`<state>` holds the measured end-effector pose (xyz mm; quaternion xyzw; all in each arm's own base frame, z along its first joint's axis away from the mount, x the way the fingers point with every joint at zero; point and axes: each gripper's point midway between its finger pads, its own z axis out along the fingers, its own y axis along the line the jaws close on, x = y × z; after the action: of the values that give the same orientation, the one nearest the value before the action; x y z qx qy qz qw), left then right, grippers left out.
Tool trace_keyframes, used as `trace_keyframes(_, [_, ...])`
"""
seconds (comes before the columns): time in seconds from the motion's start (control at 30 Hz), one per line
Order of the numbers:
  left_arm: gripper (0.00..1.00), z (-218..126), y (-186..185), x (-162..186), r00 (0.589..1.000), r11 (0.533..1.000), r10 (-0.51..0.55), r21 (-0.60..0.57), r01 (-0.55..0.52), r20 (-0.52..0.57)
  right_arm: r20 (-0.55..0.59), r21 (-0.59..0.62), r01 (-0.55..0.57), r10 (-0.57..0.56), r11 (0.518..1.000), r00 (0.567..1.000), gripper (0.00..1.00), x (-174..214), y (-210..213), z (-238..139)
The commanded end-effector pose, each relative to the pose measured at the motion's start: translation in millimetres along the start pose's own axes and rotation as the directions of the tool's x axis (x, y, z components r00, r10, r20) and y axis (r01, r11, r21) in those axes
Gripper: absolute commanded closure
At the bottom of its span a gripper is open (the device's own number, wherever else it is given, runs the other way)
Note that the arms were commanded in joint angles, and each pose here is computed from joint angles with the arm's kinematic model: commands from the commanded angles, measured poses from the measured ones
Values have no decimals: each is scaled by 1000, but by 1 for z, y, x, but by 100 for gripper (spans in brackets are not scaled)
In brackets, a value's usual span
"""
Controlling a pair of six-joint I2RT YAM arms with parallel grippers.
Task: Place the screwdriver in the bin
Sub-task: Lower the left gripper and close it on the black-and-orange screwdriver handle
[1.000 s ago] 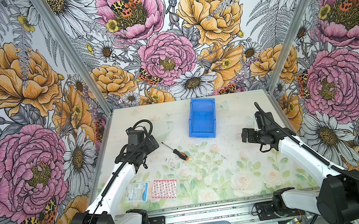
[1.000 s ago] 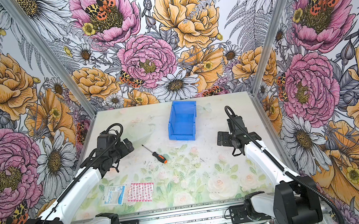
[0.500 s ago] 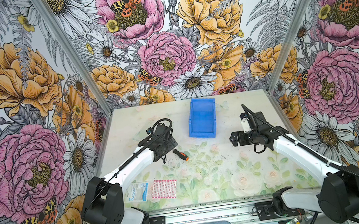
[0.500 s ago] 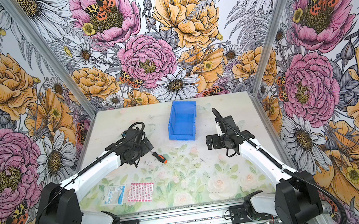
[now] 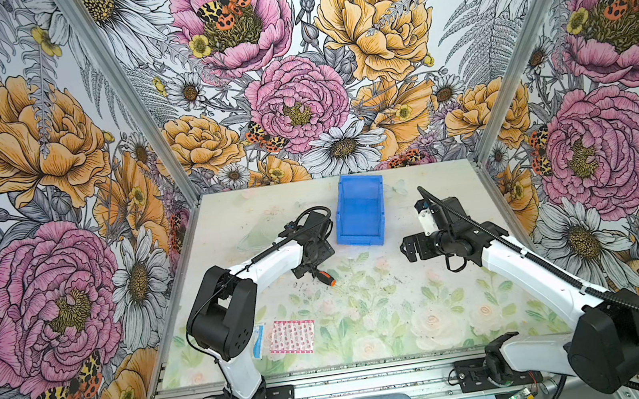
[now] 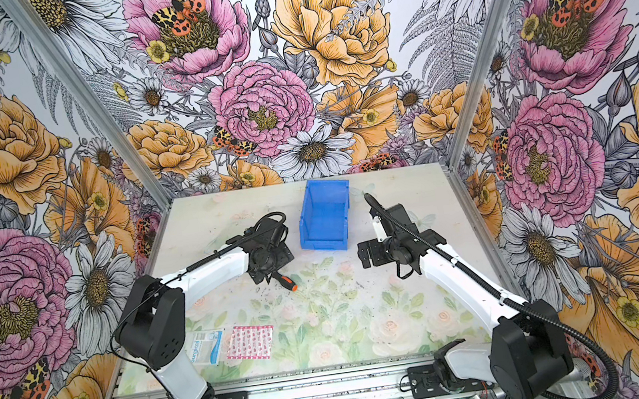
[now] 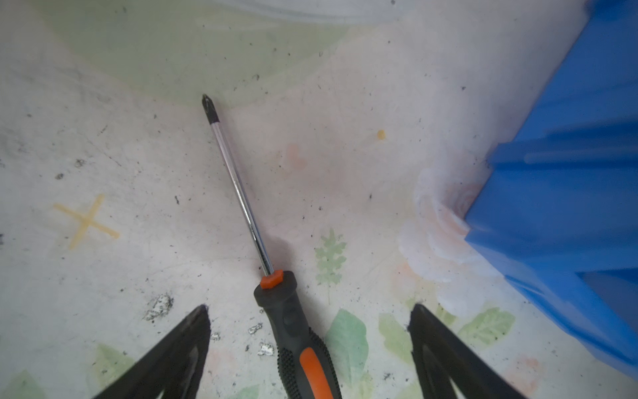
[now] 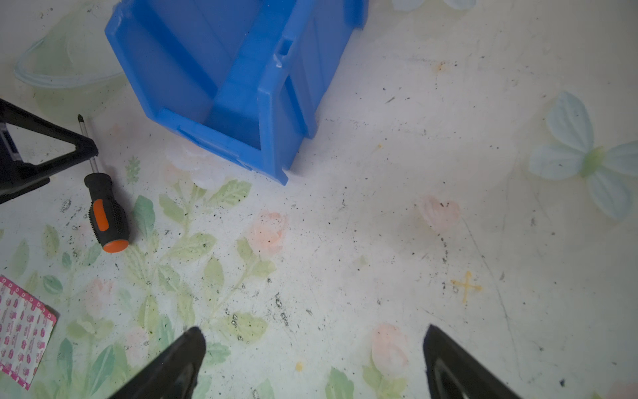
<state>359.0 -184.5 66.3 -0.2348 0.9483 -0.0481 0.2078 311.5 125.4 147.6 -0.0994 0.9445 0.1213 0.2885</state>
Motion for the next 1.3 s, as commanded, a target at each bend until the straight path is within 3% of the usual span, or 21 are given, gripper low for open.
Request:
trace_keyframes(0.0, [12,3,-1,9,999,1000,-13,-16,12,-32,17,23,29,-29,999,999,1,-11,-1,2])
trace_keyframes(0.6, [35,39,9,49,994,993,31,-110,-43,-107,78,-69,96,-90,993,993,0,-31,26,-8])
trace_keyframes(0.8, [50,40,22,61,990,984,56,-161,-76,-126,101,-51,112,-107,992,989,0,-32,24,-15])
trace_keyframes(0.97, [70,39,28,65,990,980,65,-177,-88,-128,123,-51,121,-114,991,986,1,-36,25,-21])
trace_keyframes(1.27, [87,24,19,50,992,984,90,-146,-102,-84,155,-47,125,-116,991,981,0,-43,26,-31])
